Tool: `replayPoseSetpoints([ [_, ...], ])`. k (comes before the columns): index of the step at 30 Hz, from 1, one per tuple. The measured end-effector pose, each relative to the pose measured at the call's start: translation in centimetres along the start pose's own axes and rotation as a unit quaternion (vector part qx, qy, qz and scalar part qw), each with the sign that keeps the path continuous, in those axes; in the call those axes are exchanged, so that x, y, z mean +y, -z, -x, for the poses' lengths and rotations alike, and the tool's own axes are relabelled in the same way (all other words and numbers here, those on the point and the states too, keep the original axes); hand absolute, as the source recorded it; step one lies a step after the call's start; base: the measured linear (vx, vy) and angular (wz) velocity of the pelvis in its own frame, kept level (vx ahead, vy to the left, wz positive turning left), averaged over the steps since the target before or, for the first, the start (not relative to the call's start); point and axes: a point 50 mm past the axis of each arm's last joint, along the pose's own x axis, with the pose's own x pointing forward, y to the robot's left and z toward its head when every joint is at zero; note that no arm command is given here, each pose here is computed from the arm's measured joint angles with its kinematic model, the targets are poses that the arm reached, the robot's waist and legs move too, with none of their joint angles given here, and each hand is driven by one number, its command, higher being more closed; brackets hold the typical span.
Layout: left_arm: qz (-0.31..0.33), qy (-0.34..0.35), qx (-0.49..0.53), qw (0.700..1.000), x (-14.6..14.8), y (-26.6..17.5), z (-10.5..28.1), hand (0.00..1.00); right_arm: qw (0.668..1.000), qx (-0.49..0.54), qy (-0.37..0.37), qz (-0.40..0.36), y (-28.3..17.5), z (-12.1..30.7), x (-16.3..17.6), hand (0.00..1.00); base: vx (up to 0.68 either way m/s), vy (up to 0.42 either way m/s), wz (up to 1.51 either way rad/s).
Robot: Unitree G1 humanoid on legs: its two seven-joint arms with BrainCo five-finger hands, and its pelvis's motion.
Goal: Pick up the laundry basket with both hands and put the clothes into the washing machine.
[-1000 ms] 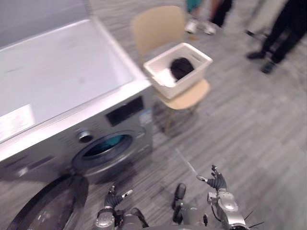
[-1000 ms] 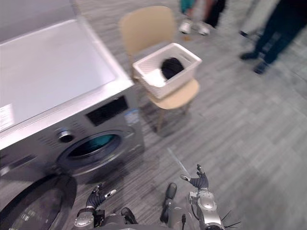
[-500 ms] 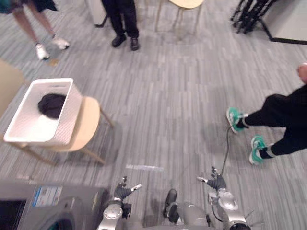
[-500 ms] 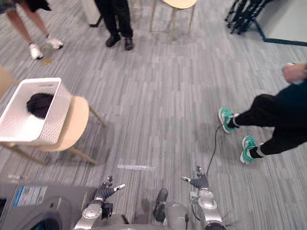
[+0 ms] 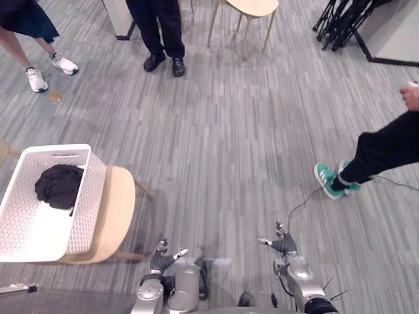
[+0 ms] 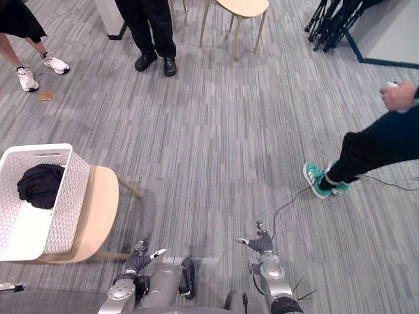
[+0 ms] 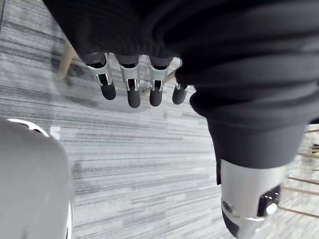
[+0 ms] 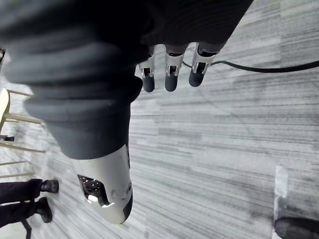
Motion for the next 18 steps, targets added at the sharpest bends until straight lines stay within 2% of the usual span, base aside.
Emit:
replayPoseSetpoints([
  [4,-0.016,-0.011,-0.005,1.0,1.2,-0.2,-0.1,0.0,1.0,0.001,-0.009,0.006,0.1,0.1,0.4,0.0,0.43,0.075,0.77],
  [8,-0.008,-0.001,-0.025,1.0,0.2,-1.9,-0.8,0.0,1.0,-0.01,0.001,0.005,-0.7,-0.3,-0.2,0.0,0.39,-0.107,1.2],
  [12,0.002,0.005,-0.025,1.0,-0.5,-1.9,-0.8,0.0,1.0,0.01,0.01,-0.017,1.3,1.2,-0.2,0.0,0.45,-0.301,2.05],
  [15,0.043,0.019,-0.035,0.998,-3.0,-2.5,-0.5,0.0,0.999,-0.019,0.032,-0.027,0.0,1.0,-1.5,0.0,0.39,-0.345,1.89],
  [18,0.048,0.024,-0.039,0.998,-3.3,-2.9,-0.5,0.0,0.997,-0.057,0.042,-0.036,-1.6,0.9,-1.8,0.0,0.21,-0.199,2.17],
])
